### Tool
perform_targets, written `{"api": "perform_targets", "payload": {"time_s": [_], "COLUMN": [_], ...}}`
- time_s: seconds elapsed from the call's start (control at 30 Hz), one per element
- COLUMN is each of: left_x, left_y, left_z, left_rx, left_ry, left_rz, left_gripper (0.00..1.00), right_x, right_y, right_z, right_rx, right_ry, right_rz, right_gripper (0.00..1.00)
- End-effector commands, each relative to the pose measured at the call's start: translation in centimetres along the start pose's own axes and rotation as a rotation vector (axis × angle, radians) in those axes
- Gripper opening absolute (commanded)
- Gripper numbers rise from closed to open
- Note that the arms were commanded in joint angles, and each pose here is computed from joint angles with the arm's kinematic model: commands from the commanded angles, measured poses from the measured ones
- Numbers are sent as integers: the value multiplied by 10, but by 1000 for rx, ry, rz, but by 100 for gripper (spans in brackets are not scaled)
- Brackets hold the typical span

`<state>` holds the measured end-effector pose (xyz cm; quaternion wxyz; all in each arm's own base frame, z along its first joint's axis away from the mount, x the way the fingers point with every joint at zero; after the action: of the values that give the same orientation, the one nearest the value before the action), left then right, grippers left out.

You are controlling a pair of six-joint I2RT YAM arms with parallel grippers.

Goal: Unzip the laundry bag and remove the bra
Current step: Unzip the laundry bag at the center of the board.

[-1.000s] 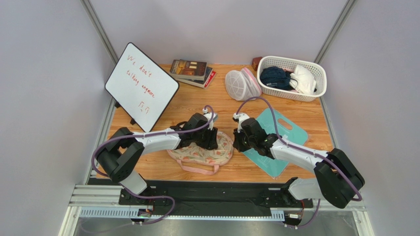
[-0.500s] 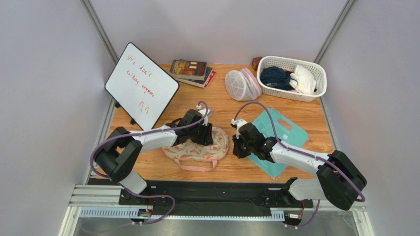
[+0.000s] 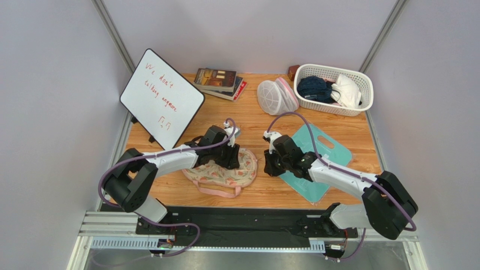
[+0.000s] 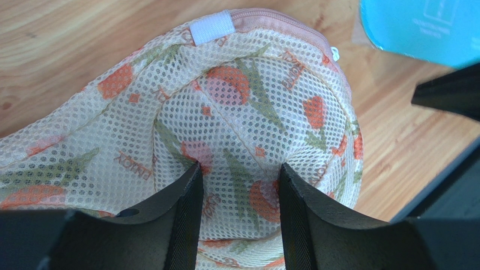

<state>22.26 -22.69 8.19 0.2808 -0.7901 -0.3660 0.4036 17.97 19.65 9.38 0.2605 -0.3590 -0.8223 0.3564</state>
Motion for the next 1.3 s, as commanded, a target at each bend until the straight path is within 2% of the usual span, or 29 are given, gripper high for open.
{"api": "perform_targets", "payload": {"time_s": [0.0, 0.03, 0.1, 0.17, 0.23, 0.4, 0.7, 0.87, 1.13, 1.27], "left_x": [1, -2, -4, -8, -9, -12, -5, -6, -7, -7], "left_y": [-8, -10, -12, -15, -16, -17, -22, -24, -25, -27], "left_z": [23, 24, 23, 21, 21, 23, 16, 13, 14, 13], "left_rx": [124, 130, 122, 112, 112, 117, 74, 62, 59, 46], "left_ry": [49, 61, 71, 85, 89, 91, 63, 56, 55, 57], "left_rz": [99, 132, 156, 190, 206, 258, 232, 250, 264, 258], "left_gripper": [0, 0, 0, 0, 0, 0, 0, 0, 0, 0], "right_x": [2, 1, 5, 5, 2, 0, -1, 2, 5, 7], "right_y": [0, 2, 5, 10, 15, 19, 22, 16, 17, 20], "right_z": [-44, -45, -51, -51, -52, -55, -32, -23, -35, -35], "right_rx": [-143, -146, -174, -171, -195, -268, -207, -224, -272, -258], "right_ry": [-31, -30, -51, -46, -37, -15, 45, 66, 55, 57], "right_rz": [-116, -133, -211, -264, -291, -380, -420, -442, -511, -533], "right_gripper": [20, 31, 42, 51, 54, 56, 55, 55, 54, 49]}}
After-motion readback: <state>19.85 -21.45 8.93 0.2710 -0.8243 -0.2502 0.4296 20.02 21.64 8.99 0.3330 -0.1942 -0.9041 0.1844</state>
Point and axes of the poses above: each gripper's point midway between its finger pads, its own y axis out along the fingers, its own x axis along the line the jaws close on, z = x × y, the point moved 6 cm from there along -y, back along the fingers, and after that the axes turned 10 degrees about -y, right-handed, at the moved point
